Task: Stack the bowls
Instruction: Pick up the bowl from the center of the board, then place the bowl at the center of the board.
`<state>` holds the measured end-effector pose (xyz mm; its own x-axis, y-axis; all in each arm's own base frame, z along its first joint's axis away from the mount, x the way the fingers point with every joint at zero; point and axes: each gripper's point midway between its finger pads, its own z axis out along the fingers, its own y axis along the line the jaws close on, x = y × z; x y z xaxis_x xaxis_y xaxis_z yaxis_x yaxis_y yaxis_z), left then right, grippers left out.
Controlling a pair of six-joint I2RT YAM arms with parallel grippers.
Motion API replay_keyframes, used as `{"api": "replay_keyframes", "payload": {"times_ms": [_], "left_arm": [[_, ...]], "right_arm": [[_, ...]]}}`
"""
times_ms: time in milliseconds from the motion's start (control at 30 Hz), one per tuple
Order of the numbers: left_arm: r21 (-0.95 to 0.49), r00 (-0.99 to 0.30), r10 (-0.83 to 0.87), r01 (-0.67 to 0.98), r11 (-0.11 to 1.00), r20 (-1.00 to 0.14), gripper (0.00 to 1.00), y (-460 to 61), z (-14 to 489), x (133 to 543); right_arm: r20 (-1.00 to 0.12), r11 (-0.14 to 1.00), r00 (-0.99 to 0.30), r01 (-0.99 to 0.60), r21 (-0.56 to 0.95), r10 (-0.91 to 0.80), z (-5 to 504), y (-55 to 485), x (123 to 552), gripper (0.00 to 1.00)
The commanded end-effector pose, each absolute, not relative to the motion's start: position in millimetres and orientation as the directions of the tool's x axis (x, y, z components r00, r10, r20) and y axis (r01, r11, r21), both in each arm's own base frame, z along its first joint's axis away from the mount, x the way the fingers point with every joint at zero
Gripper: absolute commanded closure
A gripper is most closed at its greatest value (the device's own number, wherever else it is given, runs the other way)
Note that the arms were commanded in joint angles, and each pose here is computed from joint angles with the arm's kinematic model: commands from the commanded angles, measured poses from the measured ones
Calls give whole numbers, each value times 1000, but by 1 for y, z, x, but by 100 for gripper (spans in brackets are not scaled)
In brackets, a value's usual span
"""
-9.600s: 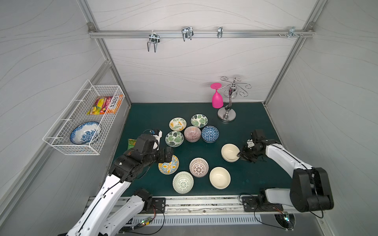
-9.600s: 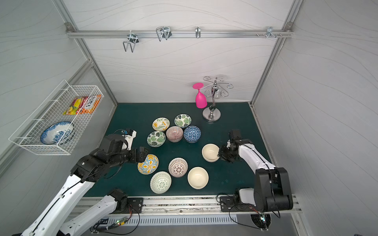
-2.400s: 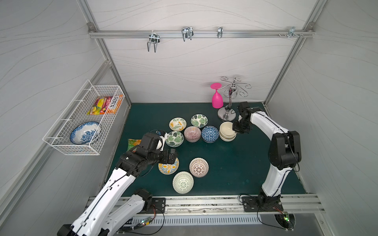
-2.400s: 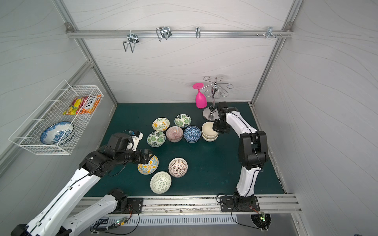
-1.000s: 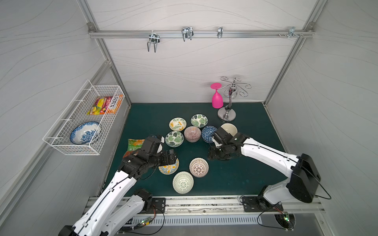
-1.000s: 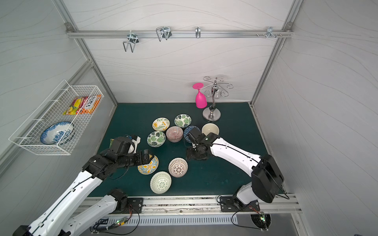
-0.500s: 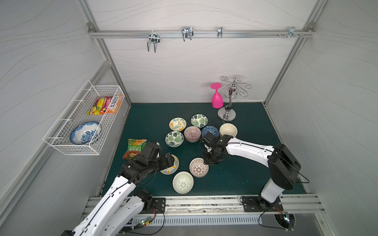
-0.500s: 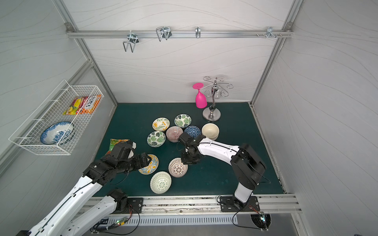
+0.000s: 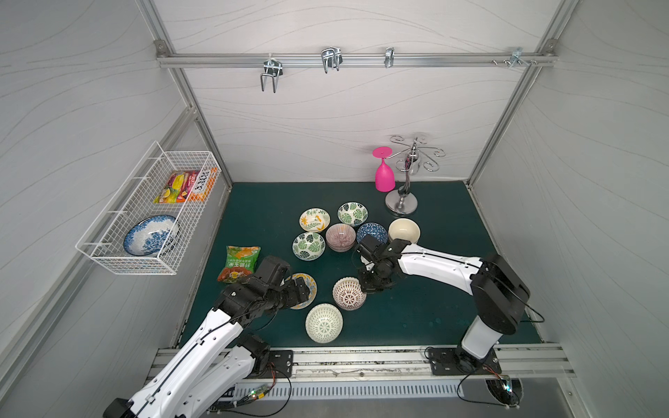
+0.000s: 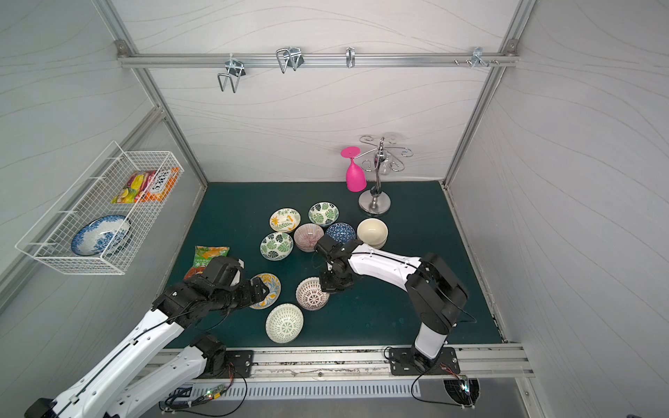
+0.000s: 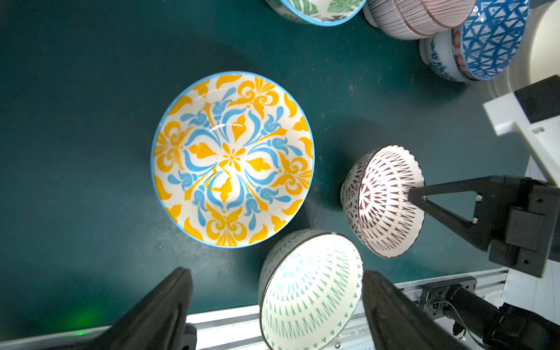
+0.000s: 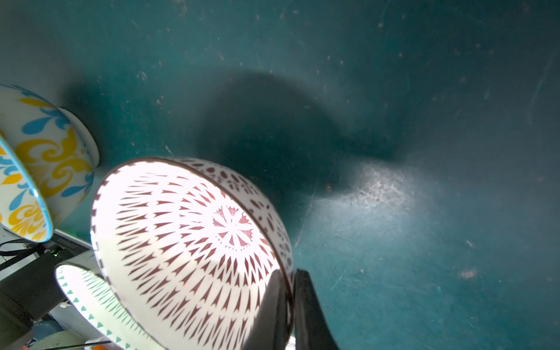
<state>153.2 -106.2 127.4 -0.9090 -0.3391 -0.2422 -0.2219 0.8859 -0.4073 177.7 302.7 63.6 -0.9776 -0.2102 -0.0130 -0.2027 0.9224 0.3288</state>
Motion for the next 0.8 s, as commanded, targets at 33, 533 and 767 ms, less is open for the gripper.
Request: {"api": "replay_keyframes", "payload": {"times_ms": [33,533,767], "left_arm": [[-405,-912,-339,-227,886,-230,8,-107,143,146],[-264,-955,-151,-81,961,-257,7,-131,121,129],[-280,-964,-106,-35,959,-242,12,-137,106,117]], "right_arm": [[-47,924,-981,-194,329,-189,77,288,178,100],[-138,937,-986,43,348,97,98,180,232,100],[-161,928,-969,121,352,187,101,153,261,100]]}}
